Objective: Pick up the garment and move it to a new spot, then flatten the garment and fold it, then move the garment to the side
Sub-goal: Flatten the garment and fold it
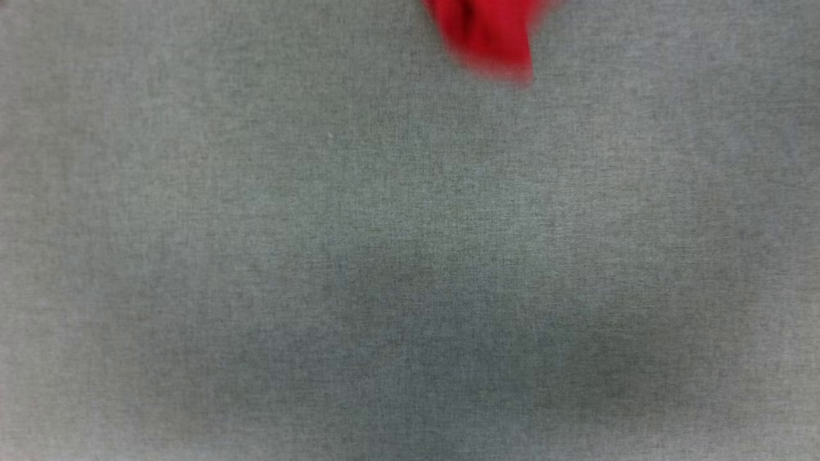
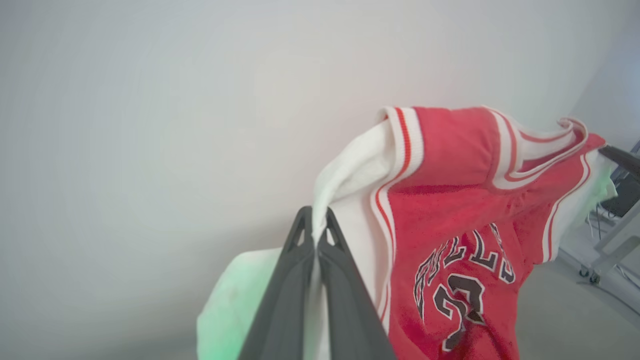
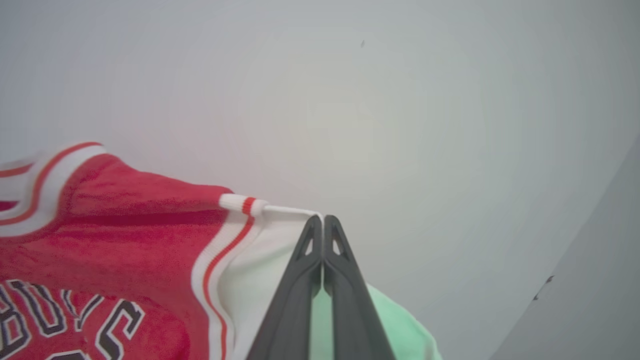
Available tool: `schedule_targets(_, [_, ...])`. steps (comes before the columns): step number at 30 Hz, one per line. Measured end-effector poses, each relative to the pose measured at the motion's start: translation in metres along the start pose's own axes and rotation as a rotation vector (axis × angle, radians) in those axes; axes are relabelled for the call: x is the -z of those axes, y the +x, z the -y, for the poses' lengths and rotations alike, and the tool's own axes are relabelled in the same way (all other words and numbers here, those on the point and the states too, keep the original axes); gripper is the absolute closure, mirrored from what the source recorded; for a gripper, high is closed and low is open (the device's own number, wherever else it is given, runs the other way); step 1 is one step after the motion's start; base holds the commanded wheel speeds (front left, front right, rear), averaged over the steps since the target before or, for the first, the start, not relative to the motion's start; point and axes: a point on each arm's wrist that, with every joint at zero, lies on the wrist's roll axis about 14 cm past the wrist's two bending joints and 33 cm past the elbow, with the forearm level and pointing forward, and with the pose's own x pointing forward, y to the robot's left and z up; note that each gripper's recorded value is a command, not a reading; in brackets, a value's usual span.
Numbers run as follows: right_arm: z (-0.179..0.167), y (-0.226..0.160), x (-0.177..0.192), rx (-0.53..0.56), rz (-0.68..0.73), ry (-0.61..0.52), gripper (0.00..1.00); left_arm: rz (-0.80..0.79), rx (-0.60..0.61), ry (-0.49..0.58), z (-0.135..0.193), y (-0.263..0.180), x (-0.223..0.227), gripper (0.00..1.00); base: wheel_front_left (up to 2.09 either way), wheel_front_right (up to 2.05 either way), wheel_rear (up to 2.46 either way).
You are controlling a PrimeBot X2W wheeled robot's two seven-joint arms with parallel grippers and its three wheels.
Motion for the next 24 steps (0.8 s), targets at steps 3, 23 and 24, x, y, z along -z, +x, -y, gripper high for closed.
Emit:
schedule_targets(3, [0.014,0.002,-0.06,0.066,0.191,0.018,1.0,0.223,-0.012,-0.005,0.006,0.002,-0.071,1.0,0.0,0.0,0.0])
schedule_targets(23, [-0.019,-0.062,0.064,-0.022,-0.121,0.056,1.0,-0.201,0.102,-0.141,0.04,-0.084,0.074,1.0,0.0,0.0,0.0])
schedule_targets(24, [-0.021,-0.07,0.071,-0.038,-0.136,0.066,1.0,-0.216,0.112,-0.141,0.042,-0.092,0.08,1.0,0.0,0.0,0.0])
